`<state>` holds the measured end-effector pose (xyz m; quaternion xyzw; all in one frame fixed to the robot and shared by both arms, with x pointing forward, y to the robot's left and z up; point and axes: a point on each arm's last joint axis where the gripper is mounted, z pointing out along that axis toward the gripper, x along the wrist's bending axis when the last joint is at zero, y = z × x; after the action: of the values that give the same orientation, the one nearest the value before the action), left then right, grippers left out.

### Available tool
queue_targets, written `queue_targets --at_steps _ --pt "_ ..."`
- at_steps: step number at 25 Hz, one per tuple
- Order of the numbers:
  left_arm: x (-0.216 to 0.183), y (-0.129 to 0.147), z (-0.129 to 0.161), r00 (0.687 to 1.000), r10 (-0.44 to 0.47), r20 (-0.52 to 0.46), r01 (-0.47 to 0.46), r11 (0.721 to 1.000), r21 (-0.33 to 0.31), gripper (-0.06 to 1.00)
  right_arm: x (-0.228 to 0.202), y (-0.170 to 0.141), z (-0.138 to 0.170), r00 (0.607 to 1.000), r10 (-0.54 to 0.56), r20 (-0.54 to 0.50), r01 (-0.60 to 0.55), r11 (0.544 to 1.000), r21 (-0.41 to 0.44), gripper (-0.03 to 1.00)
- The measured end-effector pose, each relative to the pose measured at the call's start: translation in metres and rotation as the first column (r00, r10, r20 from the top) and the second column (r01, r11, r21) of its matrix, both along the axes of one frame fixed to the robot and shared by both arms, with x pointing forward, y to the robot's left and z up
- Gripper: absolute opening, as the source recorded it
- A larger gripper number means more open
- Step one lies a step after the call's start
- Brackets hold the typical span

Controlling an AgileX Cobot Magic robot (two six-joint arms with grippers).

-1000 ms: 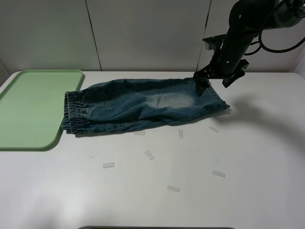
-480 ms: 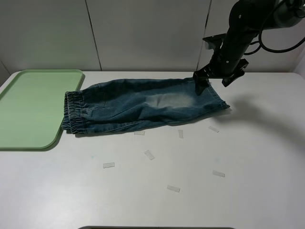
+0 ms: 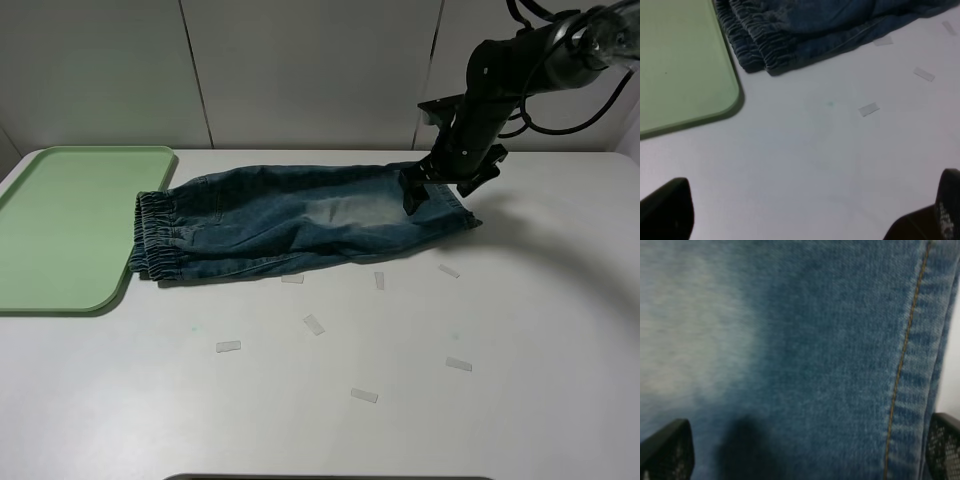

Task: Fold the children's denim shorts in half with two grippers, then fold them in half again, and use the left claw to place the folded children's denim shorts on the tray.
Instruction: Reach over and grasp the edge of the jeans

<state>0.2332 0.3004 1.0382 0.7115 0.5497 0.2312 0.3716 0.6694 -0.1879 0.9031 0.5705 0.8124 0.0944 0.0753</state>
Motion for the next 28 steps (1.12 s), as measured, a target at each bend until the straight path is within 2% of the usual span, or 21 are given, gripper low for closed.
queue_targets --at_steps 5,10,18,28 --pt "0.000 0.000 0.000 1.000 0.000 0.000 0.000 1.000 0.000 0.96 0.007 -0.024 -0.025 0.998 -0.057 -0.031 0.057 0.998 -0.007 0.70" --pt "0.000 0.000 0.000 1.000 0.000 0.000 0.000 1.000 0.000 0.96 0.013 -0.046 -0.033 0.994 -0.110 -0.024 0.109 0.994 -0.003 0.70" --pt "0.000 0.000 0.000 1.000 0.000 0.006 0.000 1.000 -0.002 0.96 0.019 -0.044 -0.034 0.993 -0.112 0.029 0.112 0.993 0.026 0.70" --pt "0.000 0.000 0.000 1.000 0.000 0.007 0.000 1.000 -0.002 0.96 0.021 -0.043 -0.046 0.993 -0.118 0.006 0.118 0.992 0.032 0.70"
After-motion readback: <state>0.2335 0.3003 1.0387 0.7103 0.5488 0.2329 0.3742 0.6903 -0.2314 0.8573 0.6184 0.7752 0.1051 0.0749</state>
